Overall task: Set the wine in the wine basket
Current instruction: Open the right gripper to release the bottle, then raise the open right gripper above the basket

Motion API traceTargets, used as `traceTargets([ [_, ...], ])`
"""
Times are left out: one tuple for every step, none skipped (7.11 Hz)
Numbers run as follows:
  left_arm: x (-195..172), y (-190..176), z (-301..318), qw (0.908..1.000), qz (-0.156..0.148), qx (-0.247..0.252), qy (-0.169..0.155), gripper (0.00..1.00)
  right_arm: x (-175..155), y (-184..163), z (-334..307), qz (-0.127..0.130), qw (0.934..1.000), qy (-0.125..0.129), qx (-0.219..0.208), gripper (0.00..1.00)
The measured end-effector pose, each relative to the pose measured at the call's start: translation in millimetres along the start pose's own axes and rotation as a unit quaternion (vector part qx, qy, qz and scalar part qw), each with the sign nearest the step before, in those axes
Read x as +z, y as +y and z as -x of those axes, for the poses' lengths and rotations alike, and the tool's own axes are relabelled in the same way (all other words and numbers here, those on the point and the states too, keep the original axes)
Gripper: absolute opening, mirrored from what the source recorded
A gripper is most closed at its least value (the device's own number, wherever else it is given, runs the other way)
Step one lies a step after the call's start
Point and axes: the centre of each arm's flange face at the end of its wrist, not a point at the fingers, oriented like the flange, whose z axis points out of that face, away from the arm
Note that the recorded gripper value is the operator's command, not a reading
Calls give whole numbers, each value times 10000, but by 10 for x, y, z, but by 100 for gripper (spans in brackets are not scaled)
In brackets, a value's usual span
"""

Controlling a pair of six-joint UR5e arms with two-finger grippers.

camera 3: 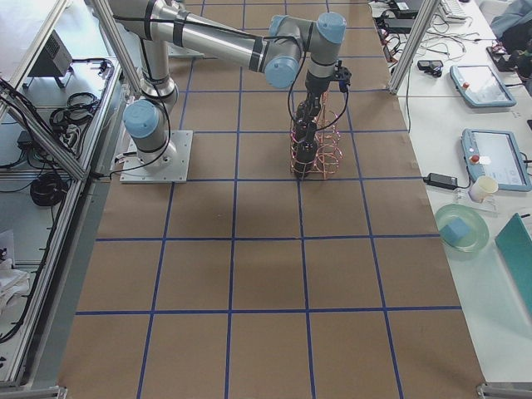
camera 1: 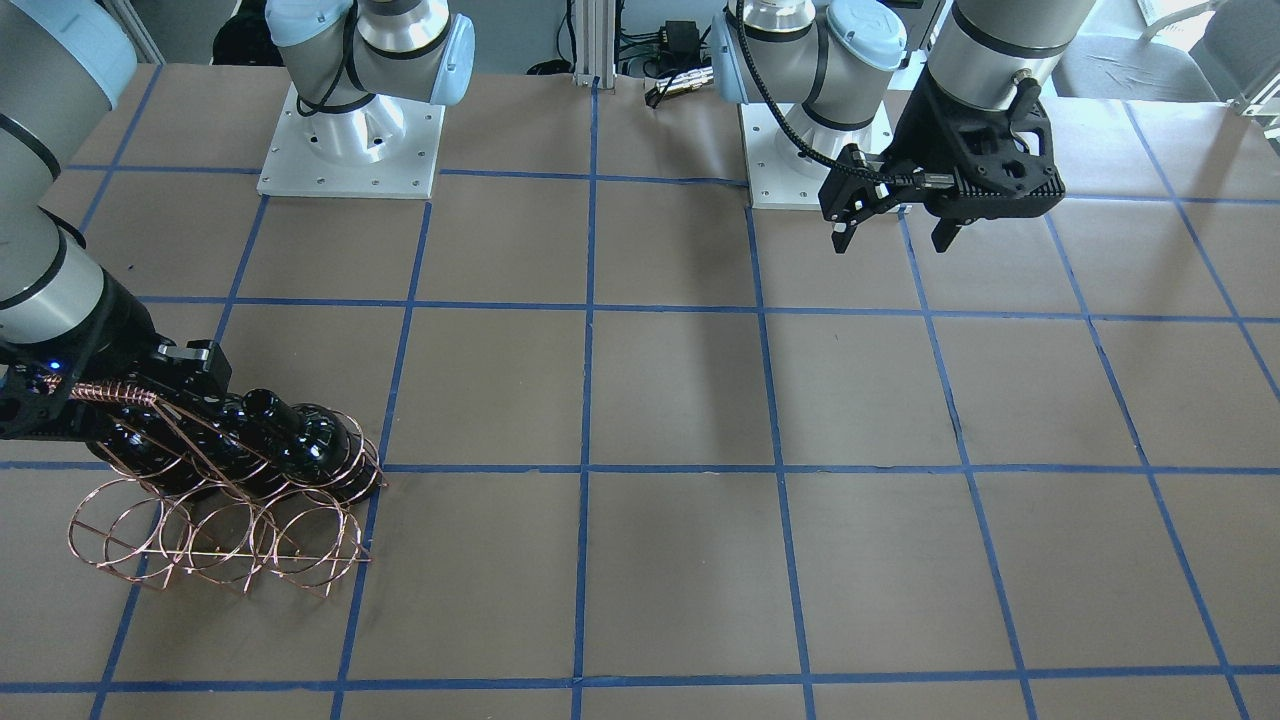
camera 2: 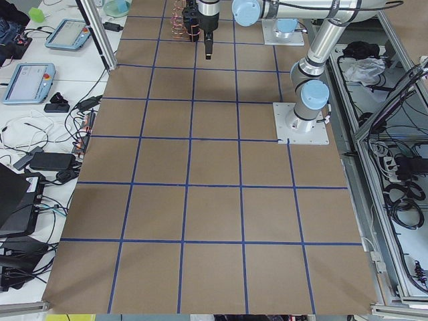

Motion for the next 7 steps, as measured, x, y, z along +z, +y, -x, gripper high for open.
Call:
traceTargets([
  [-2,1,0,10000,-2,0,-2,100,-216,57,24,-98,9998,11,156,100],
  [-2,2,1,10000,-3,0,-5,100,-505,164,106,-159,9991,-2,393,100],
  [0,0,1,10000,0,0,-5,100,-782,313,295,-193,9983,-3,550,100],
  [1,-1,1,10000,1,0,-4,100,-1004,503,642,-240,9973,-8,697,100],
  [2,-1,1,10000,2,0,-4,100,-1105,664,1023,-259,9969,-23,748,100],
  [1,-1,1,10000,1,-2,-4,100,-1138,786,1302,-239,9975,-42,660,100],
  [-1,-1,3,10000,-2,-7,-6,100,-1171,883,1434,-196,9985,-99,501,100],
])
